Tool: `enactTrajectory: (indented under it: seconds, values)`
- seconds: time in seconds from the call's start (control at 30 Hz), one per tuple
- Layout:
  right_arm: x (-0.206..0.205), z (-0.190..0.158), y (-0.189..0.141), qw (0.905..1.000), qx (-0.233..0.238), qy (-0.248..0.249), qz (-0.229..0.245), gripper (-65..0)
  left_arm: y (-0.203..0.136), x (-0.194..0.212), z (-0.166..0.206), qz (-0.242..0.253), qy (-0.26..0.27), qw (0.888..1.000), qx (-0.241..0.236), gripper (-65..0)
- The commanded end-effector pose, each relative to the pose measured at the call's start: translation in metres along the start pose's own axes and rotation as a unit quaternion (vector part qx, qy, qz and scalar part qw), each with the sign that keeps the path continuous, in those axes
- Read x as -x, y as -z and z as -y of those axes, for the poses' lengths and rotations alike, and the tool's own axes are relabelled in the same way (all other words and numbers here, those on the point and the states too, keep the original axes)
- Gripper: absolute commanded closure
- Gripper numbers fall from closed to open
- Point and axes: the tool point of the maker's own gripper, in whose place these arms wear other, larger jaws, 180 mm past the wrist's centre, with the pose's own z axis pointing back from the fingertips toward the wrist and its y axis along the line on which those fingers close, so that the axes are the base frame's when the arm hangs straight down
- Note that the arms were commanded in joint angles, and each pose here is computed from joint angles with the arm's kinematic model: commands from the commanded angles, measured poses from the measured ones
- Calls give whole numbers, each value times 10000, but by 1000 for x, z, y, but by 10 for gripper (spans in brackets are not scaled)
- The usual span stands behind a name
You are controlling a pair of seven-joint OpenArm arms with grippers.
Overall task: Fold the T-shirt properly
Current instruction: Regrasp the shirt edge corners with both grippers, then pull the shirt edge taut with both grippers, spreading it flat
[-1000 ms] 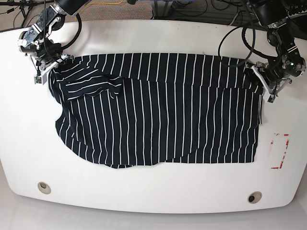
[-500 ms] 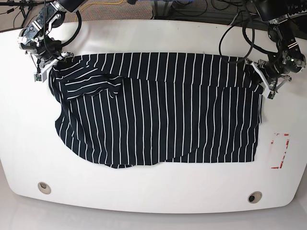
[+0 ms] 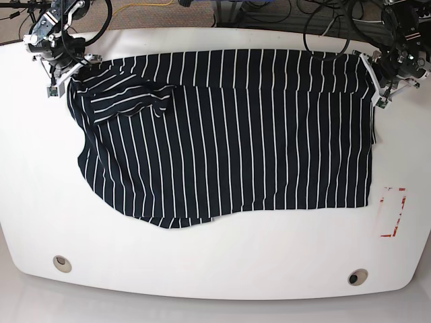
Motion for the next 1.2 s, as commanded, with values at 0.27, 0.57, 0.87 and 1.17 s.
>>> enactTrajectory:
  seconds: [0.27, 0.57, 0.87, 1.17]
  values:
    - [17, -1, -24, 9968, 286, -588, -462, -57, -21, 12, -18, -244, 360, 9982, -407, -6]
    - [6, -4, -26, 9964, 293, -725, -340, -322, -23, -5, -25, -57, 345, 9982, -494, -140]
    - [-33, -5, -47, 9939, 518, -936, 268, -514, -37, -33, -38, 144, 378, 9962, -767, -326]
    - [-82, -21, -50, 9909, 79, -823, 1062, -514, -60, -64, -51, 443, 450, 9916, -1129, -325]
